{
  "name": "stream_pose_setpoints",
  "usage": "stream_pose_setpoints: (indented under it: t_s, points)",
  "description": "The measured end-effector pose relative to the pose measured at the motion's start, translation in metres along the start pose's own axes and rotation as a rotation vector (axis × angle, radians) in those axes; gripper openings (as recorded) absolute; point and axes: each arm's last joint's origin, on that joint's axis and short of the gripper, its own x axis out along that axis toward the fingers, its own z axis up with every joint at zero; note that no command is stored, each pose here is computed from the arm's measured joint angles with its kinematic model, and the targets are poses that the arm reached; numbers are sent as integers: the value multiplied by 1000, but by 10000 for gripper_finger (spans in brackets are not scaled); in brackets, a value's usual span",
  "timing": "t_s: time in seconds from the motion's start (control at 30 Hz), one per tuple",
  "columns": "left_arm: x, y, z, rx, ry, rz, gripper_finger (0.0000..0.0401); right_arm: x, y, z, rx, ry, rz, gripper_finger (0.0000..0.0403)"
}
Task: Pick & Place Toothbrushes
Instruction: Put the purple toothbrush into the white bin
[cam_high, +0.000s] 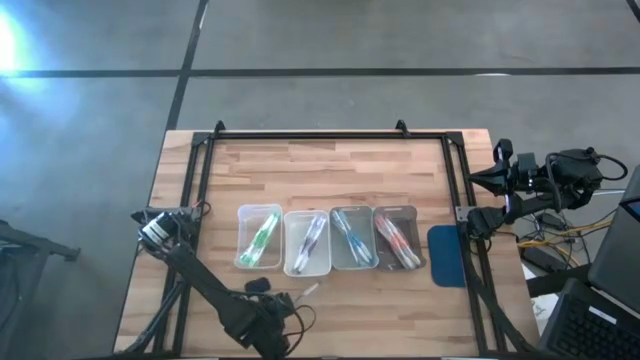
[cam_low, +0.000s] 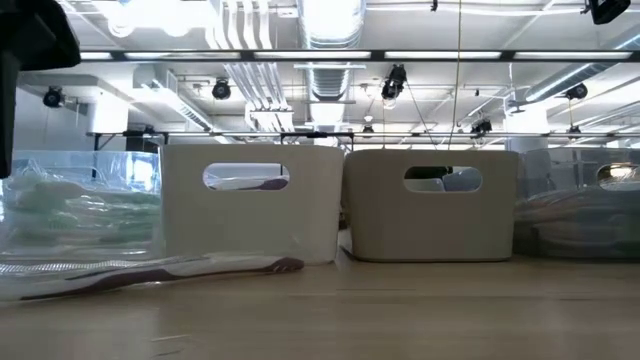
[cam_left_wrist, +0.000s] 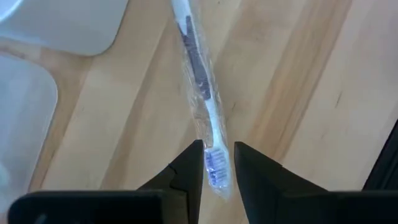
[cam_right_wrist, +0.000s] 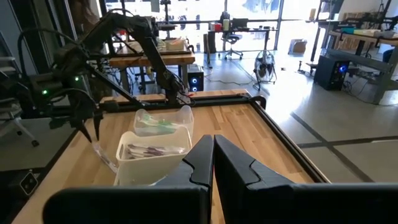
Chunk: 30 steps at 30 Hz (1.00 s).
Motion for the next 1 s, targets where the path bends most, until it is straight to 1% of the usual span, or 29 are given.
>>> stream_pose_setpoints:
  t_s: [0.13,0.3,0.4,0.57,0.67,0.77,0.93,1.0]
  points:
    - [1,2,4,42,-1,2,94,0,0,0,-4,0,0,8]
    - [4,2,12,59,16,-38,98,0,0,0,0,0,0,8]
    - [4,2,14,52,19,-38,115,0,0,0,-4,0,0,8]
    - [7,4,17,38,13,-39,163,0,0,0,-3,0,0,8]
    - [17,5,16,33,3,-68,186,0,0,0,-2,0,0,8]
    - [30,8,14,27,35,-112,196,0,0,0,0,0,0,8]
    - [47,22,10,-31,78,-60,192,0,0,0,0,0,0,8]
    - [51,24,8,-53,84,-62,190,0,0,0,-1,0,0,8]
